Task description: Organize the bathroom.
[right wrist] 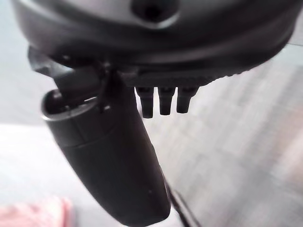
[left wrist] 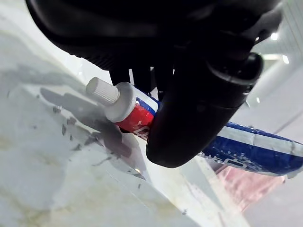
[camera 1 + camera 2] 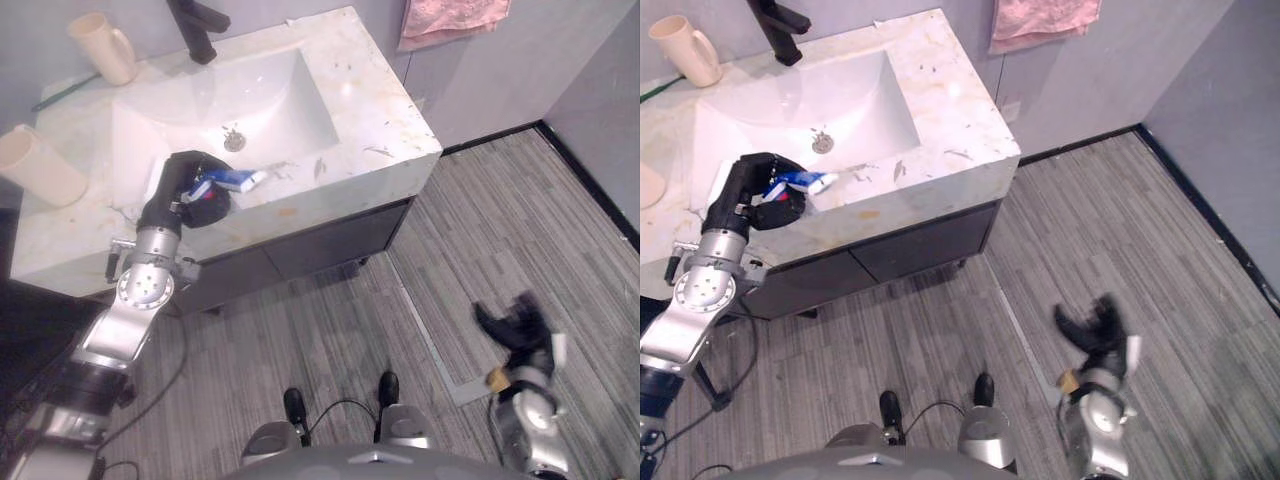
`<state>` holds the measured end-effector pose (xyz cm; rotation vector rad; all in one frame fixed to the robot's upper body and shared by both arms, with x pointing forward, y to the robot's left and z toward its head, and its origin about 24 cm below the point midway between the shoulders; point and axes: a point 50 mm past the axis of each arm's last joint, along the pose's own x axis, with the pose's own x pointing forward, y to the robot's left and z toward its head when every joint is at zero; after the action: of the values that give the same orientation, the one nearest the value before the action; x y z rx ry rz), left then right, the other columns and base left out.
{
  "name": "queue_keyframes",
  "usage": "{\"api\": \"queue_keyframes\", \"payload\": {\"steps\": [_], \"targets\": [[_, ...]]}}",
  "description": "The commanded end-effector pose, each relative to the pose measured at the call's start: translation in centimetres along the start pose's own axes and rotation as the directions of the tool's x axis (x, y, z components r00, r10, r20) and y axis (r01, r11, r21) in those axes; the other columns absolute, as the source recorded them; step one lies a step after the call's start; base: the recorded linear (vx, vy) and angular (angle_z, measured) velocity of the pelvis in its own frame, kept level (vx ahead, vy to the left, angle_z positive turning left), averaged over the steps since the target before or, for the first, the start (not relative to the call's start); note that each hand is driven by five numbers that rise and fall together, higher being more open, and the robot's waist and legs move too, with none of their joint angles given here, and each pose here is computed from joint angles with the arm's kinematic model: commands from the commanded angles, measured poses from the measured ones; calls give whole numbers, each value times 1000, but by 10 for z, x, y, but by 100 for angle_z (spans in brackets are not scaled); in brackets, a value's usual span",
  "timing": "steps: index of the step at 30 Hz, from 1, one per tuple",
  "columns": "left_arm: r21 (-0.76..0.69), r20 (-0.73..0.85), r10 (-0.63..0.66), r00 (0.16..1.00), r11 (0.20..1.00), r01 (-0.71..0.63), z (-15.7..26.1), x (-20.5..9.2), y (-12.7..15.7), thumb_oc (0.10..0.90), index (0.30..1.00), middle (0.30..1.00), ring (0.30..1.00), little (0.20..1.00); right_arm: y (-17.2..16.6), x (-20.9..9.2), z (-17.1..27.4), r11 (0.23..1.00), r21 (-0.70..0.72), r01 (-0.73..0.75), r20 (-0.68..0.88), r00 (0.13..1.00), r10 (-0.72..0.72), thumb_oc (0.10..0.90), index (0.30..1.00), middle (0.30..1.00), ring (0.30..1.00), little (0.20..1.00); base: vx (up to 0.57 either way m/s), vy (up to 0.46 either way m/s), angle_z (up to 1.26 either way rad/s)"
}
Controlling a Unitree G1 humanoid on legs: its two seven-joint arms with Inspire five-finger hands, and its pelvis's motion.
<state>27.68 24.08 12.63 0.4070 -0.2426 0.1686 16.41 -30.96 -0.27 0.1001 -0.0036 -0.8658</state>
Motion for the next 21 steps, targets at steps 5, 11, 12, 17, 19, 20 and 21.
{"api": "queue_keyframes", "payload": {"steps": [5,11,12,17,19,20,21], "targets": [[-341,281,160,946,938,-57,70,24,7,400,300,300,300,300,-5,7,185,986,144,-87,840,537,-76,800,900,900,900,900,-53,96,-20],[-483,255,54,965,872,78,77,29,-22,400,300,300,300,300,56,-18,239,799,-137,-585,929,204,308,800,900,900,900,900,-60,50,-22],[-492,270,29,963,864,111,78,28,-30,400,300,300,300,300,80,-24,241,672,-254,-696,883,117,455,800,900,900,900,900,-49,-7,-7],[-490,296,-69,953,845,213,77,23,-47,400,300,300,300,300,126,-34,224,383,-397,-834,730,-34,682,800,900,900,900,900,-35,-33,10],[-478,303,-131,944,836,270,76,18,-58,400,300,300,300,300,150,-43,218,254,-450,-856,640,-110,761,800,900,900,900,900,-29,-61,36],[-477,298,-173,939,825,303,70,16,-62,400,300,300,300,300,159,-45,215,211,-457,-864,608,-130,783,800,900,900,900,900,-11,-47,36],[-477,297,-181,938,823,310,69,15,-63,400,300,300,300,300,161,-46,215,201,-463,-863,600,-138,788,800,900,900,900,900,-11,-56,52]]}}
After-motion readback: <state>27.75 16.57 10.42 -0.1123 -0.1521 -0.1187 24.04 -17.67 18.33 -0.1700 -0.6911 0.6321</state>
